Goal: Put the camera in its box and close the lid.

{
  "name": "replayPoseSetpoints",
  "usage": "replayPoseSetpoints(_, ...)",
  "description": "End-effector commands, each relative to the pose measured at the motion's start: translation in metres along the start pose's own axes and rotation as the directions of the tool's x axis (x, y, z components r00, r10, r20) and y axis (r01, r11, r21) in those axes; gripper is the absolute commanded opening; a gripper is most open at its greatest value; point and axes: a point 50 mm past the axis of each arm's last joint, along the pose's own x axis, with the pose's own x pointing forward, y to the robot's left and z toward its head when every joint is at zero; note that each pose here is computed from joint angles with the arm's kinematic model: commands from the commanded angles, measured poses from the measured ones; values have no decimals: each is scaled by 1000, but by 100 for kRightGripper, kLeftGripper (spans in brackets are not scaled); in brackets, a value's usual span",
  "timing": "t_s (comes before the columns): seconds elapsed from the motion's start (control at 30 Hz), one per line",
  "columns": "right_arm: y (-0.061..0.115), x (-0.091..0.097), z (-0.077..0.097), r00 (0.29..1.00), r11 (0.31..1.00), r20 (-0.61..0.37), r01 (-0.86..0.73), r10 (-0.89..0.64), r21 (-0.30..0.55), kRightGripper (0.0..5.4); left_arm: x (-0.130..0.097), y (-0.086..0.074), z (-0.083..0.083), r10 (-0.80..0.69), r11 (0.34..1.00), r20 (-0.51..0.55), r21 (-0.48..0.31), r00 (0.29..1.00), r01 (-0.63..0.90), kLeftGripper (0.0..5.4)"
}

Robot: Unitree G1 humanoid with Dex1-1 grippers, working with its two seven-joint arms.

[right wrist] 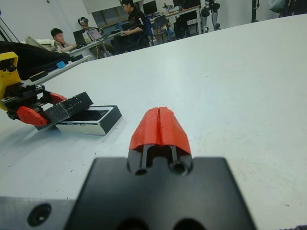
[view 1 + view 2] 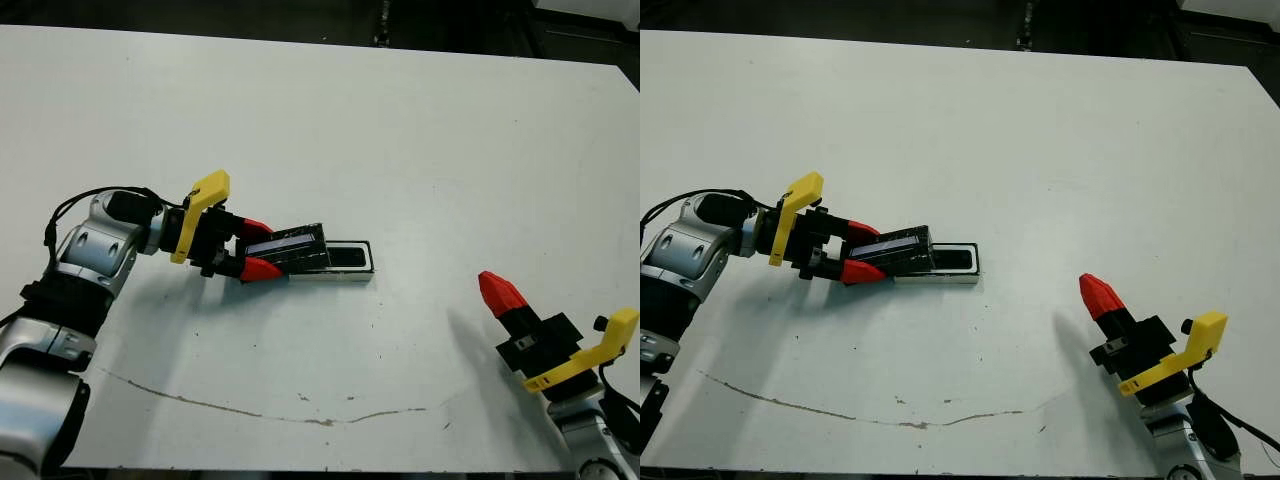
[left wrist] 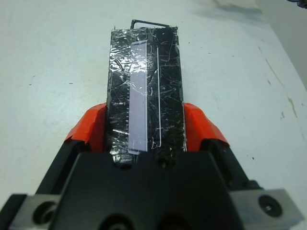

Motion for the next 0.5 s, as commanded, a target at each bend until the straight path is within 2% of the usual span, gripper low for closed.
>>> replayPoseSetpoints(0.03, -2, -3, -1, 1000, 1000, -8, 11, -11, -3, 0, 11, -6, -16, -49, 997, -31, -68, 998, 47, 316)
replayPoseSetpoints(0.27, -2, -4, 0, 1000, 1000, -16, 26, -27, -9, 0, 20, -13, -14, -101, 991, 70, -85, 992, 107, 316)
replayPoseSetpoints(0.5, -2, -5, 1, 999, 1000, -19, 26, -26, 4, 0, 33, -18, -15, -108, 990, 41, -91, 993, 111, 316)
